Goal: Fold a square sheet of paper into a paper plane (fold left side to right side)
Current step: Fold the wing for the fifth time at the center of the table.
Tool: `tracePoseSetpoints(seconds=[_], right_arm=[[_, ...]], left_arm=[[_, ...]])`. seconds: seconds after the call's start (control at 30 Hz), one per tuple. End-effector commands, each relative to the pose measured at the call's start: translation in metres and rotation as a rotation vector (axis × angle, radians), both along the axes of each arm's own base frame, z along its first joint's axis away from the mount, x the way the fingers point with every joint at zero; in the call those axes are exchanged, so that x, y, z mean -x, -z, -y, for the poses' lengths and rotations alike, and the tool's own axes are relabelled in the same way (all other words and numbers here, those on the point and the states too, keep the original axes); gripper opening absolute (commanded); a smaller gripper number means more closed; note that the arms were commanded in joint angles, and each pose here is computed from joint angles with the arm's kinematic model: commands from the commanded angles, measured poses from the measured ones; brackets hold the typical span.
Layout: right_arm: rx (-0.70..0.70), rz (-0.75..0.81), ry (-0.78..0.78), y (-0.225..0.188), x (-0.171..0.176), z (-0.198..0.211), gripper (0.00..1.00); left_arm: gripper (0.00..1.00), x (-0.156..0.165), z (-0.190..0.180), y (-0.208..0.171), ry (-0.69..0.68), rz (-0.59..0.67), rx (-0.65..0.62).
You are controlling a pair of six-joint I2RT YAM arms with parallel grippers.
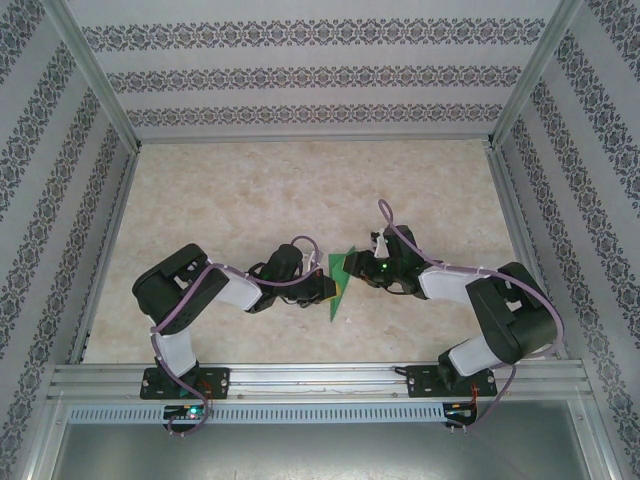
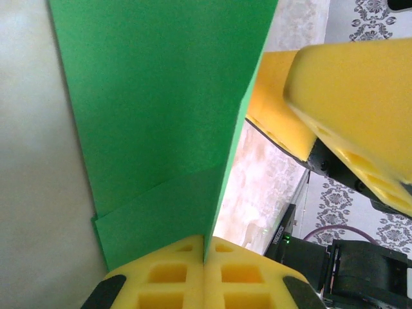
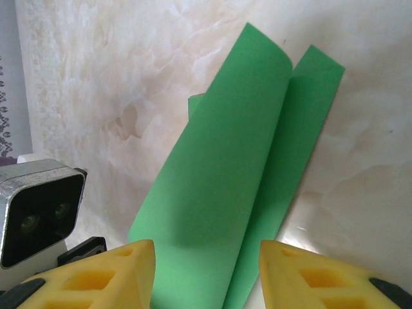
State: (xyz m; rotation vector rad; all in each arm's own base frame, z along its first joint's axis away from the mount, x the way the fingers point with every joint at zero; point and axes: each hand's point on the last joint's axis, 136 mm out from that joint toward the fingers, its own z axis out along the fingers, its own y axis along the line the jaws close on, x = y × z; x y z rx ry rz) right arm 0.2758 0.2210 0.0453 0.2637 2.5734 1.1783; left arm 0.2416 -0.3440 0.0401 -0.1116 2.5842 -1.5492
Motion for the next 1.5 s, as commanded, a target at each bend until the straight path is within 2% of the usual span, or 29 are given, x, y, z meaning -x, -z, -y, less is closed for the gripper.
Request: tracePoseSetpoints(seconds=[0.0,0.5,1.07,1.47], right_arm=[[-0.018,0.035,0.003,-0.009,-0.011,-0.008,0.45],[-0.012,0.016,-0.006,0.001,-0.012,-0.015,0.43],[0.098,-0.078,0.004,0.037,-0.001,-0.007,0.39],[0.106,-0.081,0.000,0.039,0.000,-0.008,0.39]], left_arm=[[0.01,-0.006,0.000,-0.005,-0.009,0.014,0.043],[0.02,-0.008,0.002,-0.008,-0.012,0.018,0.058],[0.24,-0.009,-0.010,-0.008,-0.038,0.024,0.025],[0.36,-0.020,-0.021,-0.008,-0.046,0.030,-0.039]])
